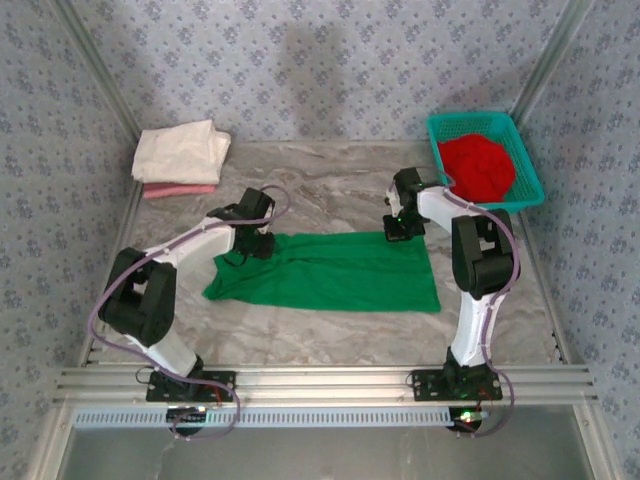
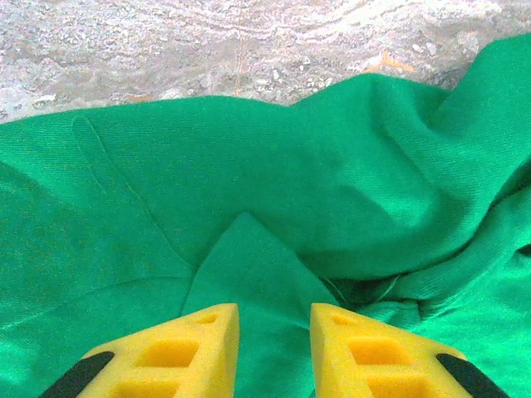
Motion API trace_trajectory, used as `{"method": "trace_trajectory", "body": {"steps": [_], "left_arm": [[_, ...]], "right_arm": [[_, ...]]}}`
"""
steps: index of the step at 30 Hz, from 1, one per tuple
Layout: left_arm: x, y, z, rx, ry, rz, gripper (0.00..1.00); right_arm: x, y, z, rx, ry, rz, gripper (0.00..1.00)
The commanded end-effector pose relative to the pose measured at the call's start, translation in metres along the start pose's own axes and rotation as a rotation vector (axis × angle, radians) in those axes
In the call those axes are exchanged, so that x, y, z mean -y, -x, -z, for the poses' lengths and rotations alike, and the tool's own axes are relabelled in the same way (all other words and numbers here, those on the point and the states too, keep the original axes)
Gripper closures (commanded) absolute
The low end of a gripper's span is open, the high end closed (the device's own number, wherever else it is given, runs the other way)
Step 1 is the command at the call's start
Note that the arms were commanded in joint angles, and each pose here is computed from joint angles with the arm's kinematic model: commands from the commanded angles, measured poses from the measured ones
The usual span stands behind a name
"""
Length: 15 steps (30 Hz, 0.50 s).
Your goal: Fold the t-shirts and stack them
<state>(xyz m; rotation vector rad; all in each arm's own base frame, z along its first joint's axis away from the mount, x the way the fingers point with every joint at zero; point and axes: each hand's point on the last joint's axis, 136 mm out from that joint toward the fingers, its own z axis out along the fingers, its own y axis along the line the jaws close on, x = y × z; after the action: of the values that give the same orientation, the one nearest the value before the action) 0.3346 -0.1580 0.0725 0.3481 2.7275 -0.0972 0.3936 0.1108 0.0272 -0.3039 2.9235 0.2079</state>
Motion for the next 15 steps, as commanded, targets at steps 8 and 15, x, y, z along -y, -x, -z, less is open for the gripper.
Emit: {"method": "trace_trajectory", "body": {"steps": [8,15], "left_arm": [[-0.024,0.006,0.017,0.086,0.021,0.141,0.72],[-0.033,-0.003,0.01,0.06,0.021,0.168,0.71]], "right_arm": [[0.004,-0.013,0.052,0.09,-0.042,-0.075,1.0],[0.038,-0.016,0.045,0.083,-0.077,-0.243,0.68]]}}
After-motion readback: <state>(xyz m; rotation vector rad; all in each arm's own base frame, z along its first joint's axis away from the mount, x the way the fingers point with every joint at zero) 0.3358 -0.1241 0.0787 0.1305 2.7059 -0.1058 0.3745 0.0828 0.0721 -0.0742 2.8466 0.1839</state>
